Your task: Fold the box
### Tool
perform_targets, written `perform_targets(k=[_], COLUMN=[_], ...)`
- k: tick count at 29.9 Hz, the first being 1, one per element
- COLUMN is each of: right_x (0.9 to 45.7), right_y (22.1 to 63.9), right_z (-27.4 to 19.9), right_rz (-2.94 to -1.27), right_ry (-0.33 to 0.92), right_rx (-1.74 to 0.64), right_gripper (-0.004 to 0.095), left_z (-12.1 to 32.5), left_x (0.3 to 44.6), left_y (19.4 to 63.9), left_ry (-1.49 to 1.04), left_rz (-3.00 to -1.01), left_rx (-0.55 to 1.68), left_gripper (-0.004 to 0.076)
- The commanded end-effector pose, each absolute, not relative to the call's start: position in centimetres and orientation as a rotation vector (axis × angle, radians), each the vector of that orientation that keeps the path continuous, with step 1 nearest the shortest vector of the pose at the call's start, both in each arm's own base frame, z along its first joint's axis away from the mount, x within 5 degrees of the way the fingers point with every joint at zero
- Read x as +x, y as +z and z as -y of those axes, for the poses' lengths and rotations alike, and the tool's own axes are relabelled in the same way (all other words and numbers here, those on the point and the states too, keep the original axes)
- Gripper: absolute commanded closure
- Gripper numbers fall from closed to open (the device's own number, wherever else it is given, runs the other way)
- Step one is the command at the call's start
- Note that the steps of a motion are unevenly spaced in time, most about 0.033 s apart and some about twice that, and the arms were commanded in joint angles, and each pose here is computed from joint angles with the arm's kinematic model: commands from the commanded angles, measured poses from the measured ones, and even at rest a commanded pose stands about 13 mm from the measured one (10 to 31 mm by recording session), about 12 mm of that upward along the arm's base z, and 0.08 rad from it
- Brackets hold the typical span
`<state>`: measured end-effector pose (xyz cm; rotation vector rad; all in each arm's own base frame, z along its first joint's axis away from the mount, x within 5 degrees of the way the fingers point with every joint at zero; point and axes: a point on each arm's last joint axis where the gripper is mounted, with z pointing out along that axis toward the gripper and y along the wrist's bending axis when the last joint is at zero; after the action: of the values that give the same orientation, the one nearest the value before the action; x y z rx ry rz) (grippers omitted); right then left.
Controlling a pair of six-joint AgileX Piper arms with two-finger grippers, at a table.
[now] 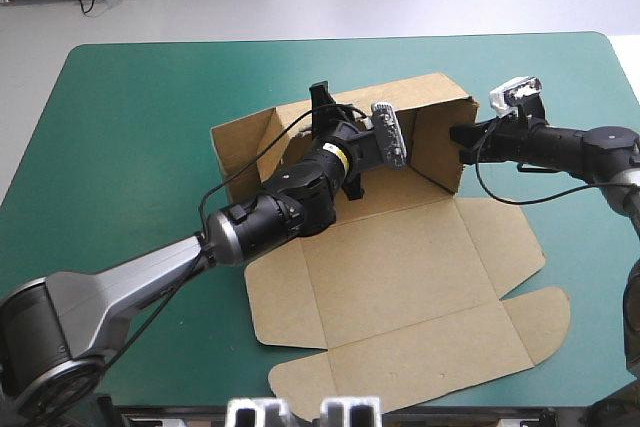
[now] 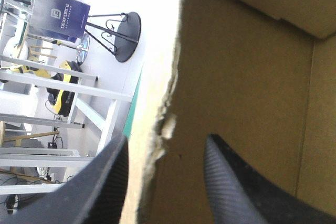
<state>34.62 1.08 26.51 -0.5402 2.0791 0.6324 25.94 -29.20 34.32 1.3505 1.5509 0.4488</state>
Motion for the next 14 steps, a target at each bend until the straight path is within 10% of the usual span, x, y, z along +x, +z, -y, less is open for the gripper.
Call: perform_targets(k=[1, 7, 11, 14], right_x=[34.4, 34.3, 34.1, 33.9], right_y=[28.1, 28.0, 28.1, 28.4], right_z=[-1.1, -1.4, -2.8, -4.3], right_rz=[-2.047, -2.079, -2.076, -2.069], right_ry=[0.621, 0.654, 0.697, 0.706], right_rx=[-0.522, -0.496, -0.533, -0.547], right_gripper=[0.0917, 0.0917, 0.0917, 0.0917], left_z=[27.9, 26.1, 24.4, 22.4], left_x=[24.3, 23.9, 24.7, 26.3], left_y=[39.0, 40.9, 42.0, 42.0], left_ry=[0.364, 0.434, 0.552, 0.630], left_rz=[-1.484, -1.465, -1.435, -1.483], left_rx=[1.216, 1.163, 1.118, 1.066], left_gripper=[0.0422, 0.0473, 0.0699, 0.0724])
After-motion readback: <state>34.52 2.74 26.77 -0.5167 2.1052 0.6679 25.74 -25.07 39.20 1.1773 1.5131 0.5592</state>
